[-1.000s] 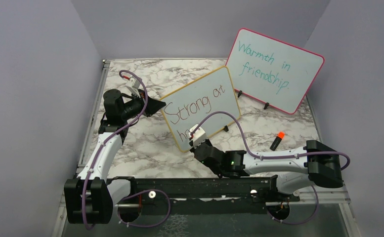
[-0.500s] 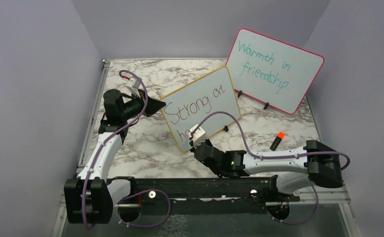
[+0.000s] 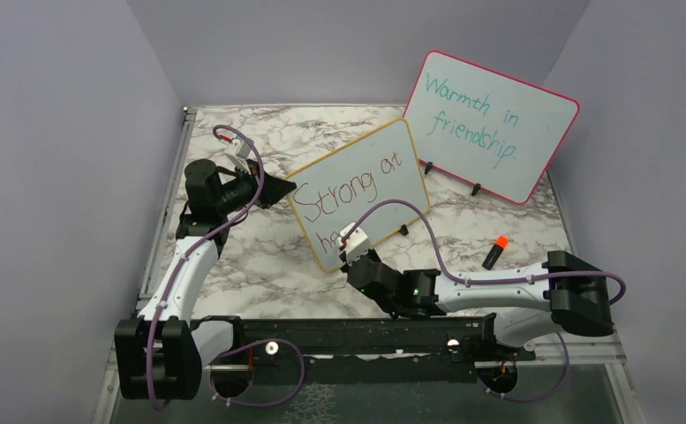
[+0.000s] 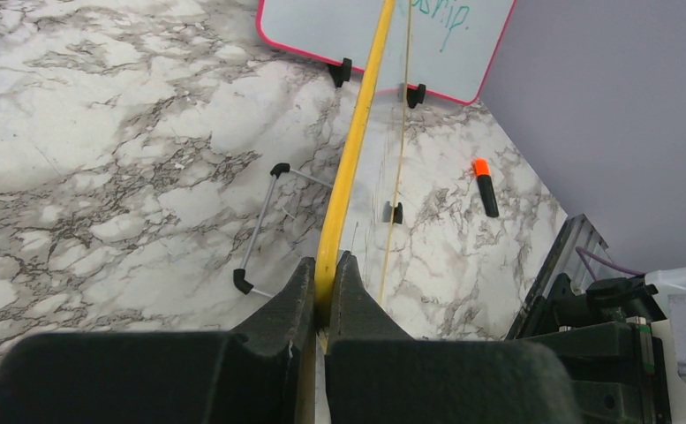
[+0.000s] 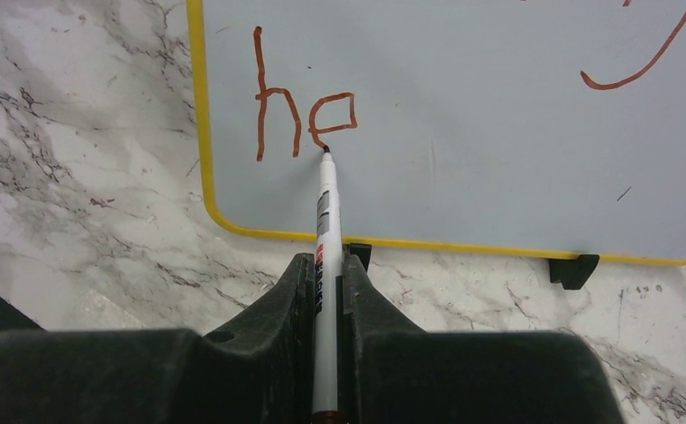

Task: Write a sentence on the whiteboard

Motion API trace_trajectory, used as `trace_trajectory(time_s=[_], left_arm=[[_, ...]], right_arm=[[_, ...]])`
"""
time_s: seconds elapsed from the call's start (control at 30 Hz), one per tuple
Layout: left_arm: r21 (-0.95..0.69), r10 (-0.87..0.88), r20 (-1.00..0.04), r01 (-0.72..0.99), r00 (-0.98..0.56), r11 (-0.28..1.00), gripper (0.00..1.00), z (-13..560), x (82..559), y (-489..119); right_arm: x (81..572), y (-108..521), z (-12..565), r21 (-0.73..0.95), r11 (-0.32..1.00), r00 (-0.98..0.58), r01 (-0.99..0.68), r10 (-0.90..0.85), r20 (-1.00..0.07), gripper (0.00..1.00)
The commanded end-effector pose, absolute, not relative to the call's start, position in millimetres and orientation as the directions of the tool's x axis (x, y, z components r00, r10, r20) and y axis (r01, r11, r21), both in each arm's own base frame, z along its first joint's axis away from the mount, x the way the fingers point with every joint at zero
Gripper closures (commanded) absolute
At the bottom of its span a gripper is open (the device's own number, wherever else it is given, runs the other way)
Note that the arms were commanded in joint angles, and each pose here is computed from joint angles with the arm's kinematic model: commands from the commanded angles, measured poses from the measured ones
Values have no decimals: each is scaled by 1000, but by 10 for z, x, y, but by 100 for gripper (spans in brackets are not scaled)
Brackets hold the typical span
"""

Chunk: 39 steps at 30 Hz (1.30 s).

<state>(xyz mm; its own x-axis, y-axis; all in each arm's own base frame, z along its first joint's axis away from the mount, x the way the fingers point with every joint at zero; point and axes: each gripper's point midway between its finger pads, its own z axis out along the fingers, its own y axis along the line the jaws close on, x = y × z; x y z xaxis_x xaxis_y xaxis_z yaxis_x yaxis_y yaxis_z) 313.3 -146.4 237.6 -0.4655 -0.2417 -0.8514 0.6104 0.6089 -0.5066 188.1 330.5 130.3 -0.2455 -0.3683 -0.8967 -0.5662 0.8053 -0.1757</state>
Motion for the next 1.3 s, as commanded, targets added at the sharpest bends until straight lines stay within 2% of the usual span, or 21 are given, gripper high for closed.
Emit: trace_trajectory(time_s=[0.0, 0.57, 1.27], left_arm=[[-472, -215, -858, 547, -467, 692, 100, 2175, 3256, -1320], [-471, -215, -858, 548, -466, 691, 100, 2183, 3252, -1321], [-473, -214, -856, 546, -471, 691, 100, 2164, 3251, -1321]], right_arm=[[1953, 3104, 1203, -221, 826, -262, -519, -400, -878, 99], [2045, 3061, 1276, -210, 846, -252, -490, -368, -895, 99], [2117, 3086, 1557, -122, 848, -213, -515, -264, -941, 99]])
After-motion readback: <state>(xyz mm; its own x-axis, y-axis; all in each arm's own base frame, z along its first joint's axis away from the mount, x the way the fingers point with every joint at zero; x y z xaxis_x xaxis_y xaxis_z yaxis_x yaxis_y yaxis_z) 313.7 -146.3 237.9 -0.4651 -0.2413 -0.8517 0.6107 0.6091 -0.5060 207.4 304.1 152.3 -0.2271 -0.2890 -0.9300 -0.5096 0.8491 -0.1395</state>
